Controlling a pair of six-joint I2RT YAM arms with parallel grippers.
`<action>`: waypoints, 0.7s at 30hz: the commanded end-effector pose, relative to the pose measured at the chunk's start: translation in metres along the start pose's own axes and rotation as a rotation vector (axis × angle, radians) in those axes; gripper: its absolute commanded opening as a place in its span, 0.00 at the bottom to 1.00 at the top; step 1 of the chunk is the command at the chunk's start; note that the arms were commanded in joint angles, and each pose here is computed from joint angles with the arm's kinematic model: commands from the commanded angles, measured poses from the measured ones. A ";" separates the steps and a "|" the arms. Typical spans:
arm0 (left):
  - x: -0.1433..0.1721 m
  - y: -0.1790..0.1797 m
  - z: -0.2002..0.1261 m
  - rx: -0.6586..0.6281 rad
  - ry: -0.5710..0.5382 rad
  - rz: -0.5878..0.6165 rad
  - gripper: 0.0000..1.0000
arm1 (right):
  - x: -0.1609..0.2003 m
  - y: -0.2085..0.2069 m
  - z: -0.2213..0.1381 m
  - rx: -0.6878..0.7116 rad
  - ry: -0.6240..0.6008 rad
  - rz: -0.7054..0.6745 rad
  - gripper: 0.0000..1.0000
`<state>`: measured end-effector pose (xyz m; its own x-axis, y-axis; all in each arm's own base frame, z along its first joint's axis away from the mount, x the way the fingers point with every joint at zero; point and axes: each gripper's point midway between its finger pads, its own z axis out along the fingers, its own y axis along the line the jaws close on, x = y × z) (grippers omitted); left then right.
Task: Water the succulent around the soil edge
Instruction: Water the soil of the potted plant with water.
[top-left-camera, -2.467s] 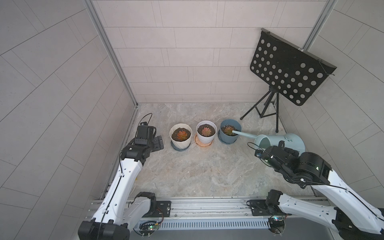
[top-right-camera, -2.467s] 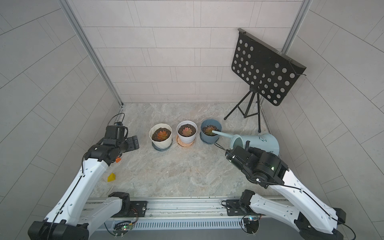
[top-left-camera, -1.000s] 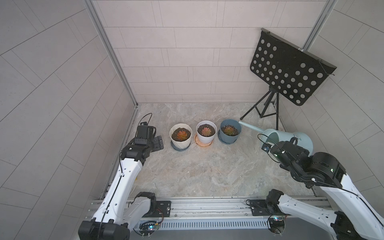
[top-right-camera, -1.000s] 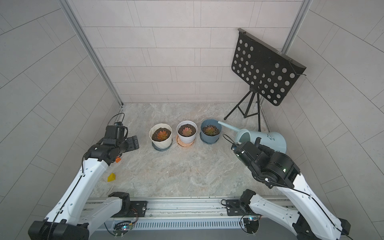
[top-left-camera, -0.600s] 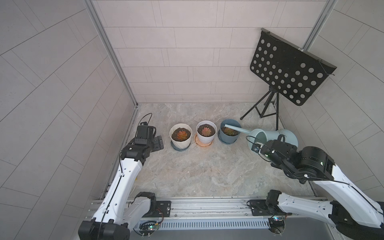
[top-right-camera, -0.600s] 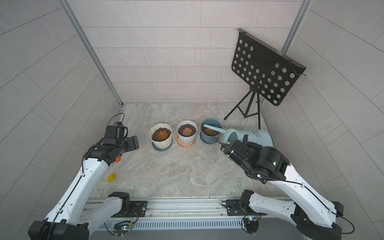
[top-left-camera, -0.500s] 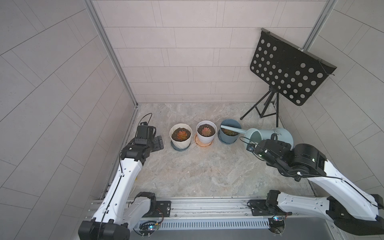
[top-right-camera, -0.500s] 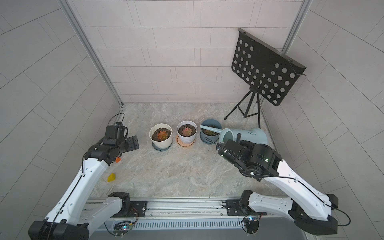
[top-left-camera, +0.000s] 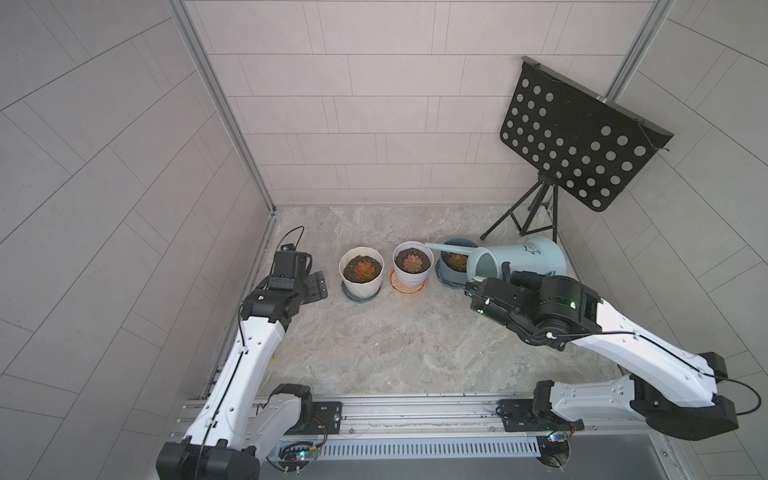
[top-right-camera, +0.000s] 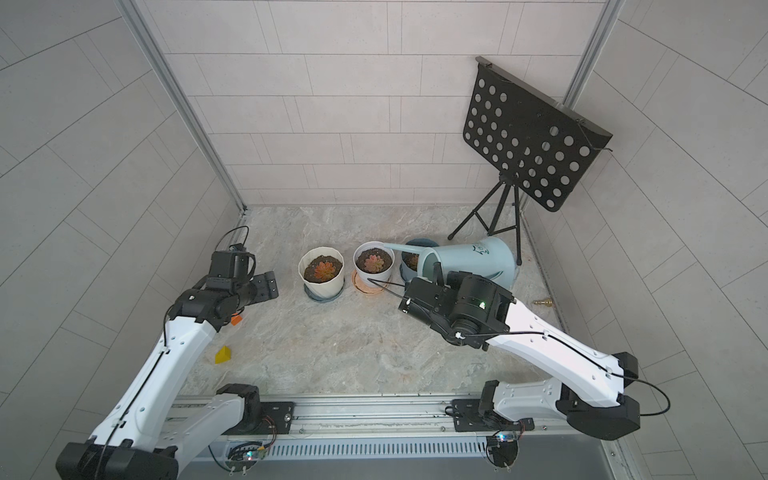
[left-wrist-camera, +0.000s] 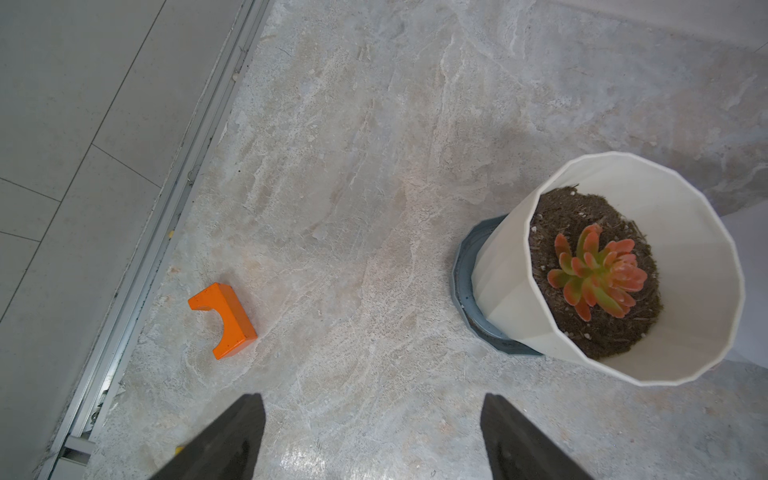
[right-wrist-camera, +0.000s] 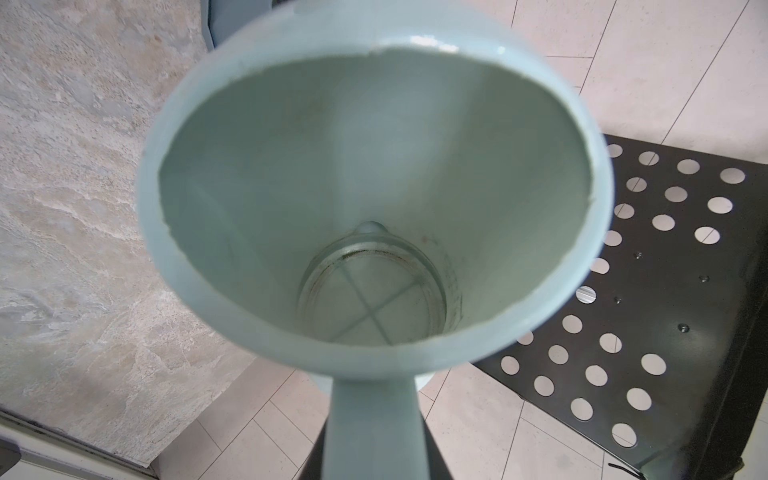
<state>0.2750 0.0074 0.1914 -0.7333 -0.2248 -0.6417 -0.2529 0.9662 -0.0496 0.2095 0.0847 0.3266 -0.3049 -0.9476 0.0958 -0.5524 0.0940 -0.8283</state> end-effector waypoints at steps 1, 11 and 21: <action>-0.004 0.002 -0.004 0.002 -0.018 -0.001 0.89 | 0.021 -0.010 -0.004 0.057 0.088 -0.088 0.00; -0.003 0.002 -0.004 0.001 -0.019 0.000 0.89 | 0.023 0.003 -0.001 0.035 0.112 -0.143 0.00; -0.004 0.002 -0.004 0.002 -0.021 0.000 0.89 | 0.026 0.012 0.006 0.016 0.143 -0.177 0.00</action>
<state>0.2750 0.0069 0.1915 -0.7336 -0.2246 -0.6414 -0.2509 0.9666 -0.0515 0.2104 0.0915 0.3067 -0.3065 -0.9383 0.1604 -0.5728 0.0473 -0.8183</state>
